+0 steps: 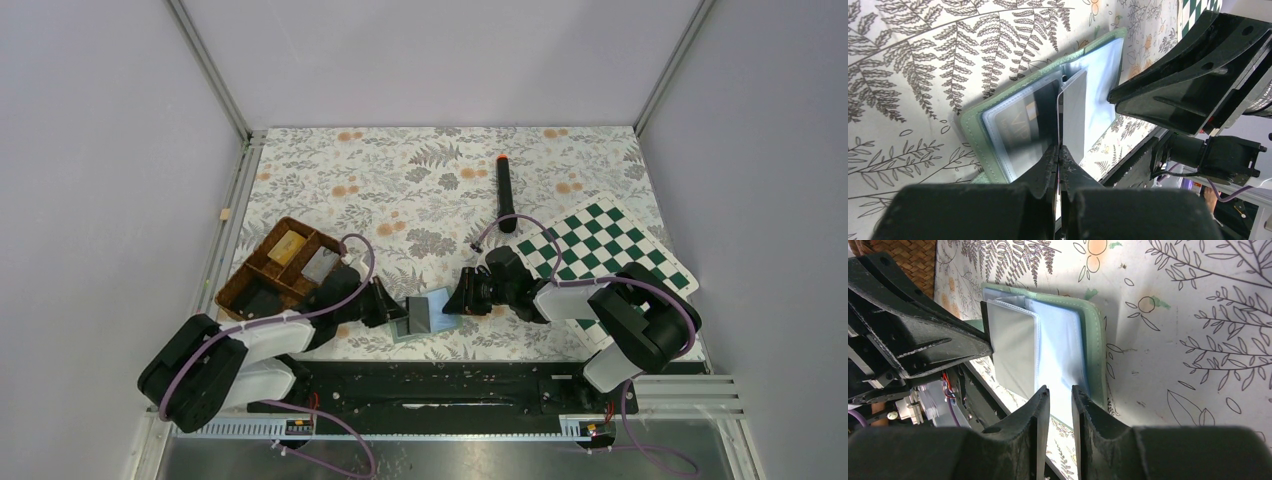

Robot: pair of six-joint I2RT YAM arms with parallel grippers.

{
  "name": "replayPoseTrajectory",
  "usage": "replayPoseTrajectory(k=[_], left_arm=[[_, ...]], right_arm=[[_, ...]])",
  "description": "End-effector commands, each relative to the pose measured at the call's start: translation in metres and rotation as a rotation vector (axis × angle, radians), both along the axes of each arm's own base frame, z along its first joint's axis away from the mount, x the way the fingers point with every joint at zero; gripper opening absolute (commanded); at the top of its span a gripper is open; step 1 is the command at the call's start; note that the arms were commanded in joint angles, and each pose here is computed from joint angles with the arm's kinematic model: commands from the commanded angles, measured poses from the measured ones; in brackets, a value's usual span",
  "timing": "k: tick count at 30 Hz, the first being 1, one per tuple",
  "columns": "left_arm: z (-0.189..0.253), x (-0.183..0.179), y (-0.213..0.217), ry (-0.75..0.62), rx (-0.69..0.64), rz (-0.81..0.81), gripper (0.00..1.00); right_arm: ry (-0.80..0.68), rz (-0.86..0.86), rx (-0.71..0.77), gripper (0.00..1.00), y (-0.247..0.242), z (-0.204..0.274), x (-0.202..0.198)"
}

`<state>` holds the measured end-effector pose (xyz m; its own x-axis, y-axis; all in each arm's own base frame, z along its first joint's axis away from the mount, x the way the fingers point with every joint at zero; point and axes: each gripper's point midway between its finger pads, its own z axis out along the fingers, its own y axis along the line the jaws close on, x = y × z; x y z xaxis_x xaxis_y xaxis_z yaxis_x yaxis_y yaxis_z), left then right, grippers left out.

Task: Take the credit cards out of the card holder
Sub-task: Remove the credit card from the card holder.

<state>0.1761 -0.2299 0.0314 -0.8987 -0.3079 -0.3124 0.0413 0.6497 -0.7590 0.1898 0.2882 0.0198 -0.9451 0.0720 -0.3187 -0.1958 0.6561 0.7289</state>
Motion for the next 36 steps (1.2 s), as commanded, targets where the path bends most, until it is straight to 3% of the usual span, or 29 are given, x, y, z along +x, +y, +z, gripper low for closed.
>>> replayPoseTrajectory(k=[1,4,11,16,20,26,36], left_arm=[[0.016,0.007,-0.012,-0.024,-0.045,-0.05,0.0],[0.025,0.007,-0.021,-0.017,-0.1,-0.074,0.0],[0.018,0.008,-0.019,-0.002,-0.054,-0.082,0.0],[0.021,0.006,-0.027,0.022,-0.103,-0.102,0.0],[0.014,0.006,-0.027,0.054,-0.087,-0.095,0.0],[-0.002,0.015,-0.002,0.066,0.064,0.015,0.0],[-0.002,0.017,0.011,0.092,0.055,0.133,0.0]], right_arm=[[-0.002,-0.007,-0.043,0.3,-0.009,-0.009,0.001],[-0.016,0.002,-0.003,0.3,-0.004,0.006,0.002],[-0.053,0.024,0.058,0.31,0.007,0.036,0.005],[-0.034,0.065,0.101,0.31,0.022,0.039,0.003],[-0.002,0.061,0.059,0.31,0.022,0.023,0.005],[0.078,0.007,-0.114,0.27,0.001,-0.021,0.004],[0.085,-0.018,-0.113,0.27,-0.005,-0.026,0.004]])
